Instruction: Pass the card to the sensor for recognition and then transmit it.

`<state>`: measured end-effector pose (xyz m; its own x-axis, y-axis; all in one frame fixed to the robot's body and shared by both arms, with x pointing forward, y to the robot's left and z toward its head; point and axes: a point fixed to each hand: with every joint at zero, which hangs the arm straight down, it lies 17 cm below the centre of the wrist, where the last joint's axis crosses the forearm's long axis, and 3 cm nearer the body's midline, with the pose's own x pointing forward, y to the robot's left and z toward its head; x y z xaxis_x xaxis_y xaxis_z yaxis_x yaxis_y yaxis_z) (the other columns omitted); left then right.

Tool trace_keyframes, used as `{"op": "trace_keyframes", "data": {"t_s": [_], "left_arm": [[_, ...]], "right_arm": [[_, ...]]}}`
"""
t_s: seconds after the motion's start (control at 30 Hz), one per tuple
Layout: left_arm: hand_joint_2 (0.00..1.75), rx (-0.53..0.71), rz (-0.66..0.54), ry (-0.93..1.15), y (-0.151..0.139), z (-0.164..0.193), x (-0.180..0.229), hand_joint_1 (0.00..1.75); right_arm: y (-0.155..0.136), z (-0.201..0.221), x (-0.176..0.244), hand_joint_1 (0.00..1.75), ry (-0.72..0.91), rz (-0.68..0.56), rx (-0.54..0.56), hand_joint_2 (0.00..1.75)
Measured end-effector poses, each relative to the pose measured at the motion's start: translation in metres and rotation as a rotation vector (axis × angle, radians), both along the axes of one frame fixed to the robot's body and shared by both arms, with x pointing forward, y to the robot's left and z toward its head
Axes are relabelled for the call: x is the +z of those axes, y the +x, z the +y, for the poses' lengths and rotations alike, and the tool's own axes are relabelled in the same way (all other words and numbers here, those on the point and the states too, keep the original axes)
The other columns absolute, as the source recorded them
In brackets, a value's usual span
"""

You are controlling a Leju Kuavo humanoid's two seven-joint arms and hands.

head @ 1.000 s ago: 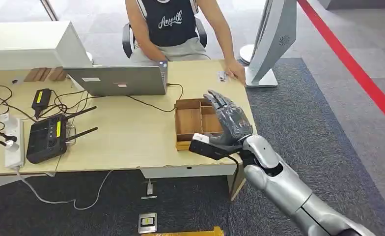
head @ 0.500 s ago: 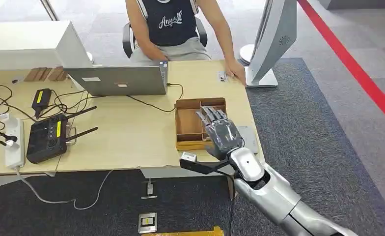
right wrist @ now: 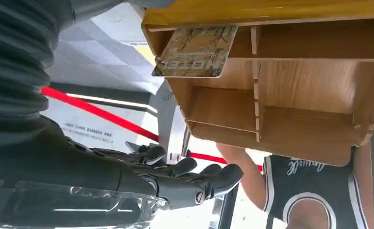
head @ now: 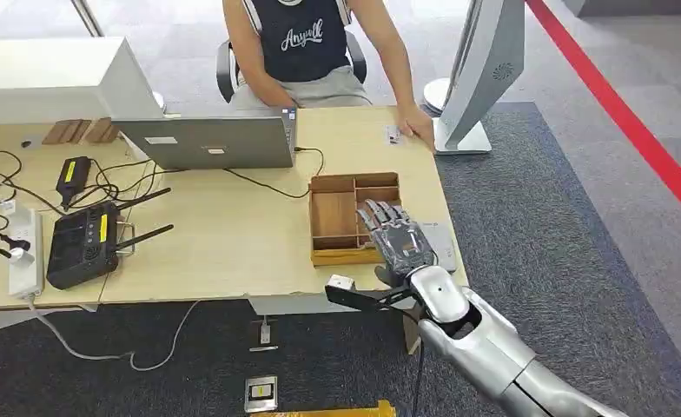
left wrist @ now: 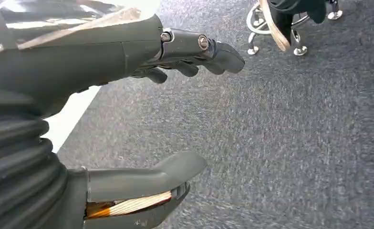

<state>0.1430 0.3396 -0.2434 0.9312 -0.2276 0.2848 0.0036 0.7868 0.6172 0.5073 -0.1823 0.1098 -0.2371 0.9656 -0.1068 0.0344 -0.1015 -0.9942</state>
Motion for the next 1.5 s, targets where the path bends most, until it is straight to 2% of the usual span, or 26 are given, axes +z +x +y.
{"op": "trace_keyframes", "data": {"t_s": [0.37, 1.5], "left_arm": [[1.75, 0.041, -0.027, -0.013, -0.001, 0.006, 0.000, 0.00], [1.75, -0.053, -0.019, -0.001, 0.008, -0.001, 0.001, 0.00]], "right_arm": [[0.003, -0.012, -0.011, 0.00, 0.033, 0.030, -0.025, 1.75], [0.020, -0.005, -0.019, 0.00, 0.107, 0.046, -0.022, 1.75]]}}
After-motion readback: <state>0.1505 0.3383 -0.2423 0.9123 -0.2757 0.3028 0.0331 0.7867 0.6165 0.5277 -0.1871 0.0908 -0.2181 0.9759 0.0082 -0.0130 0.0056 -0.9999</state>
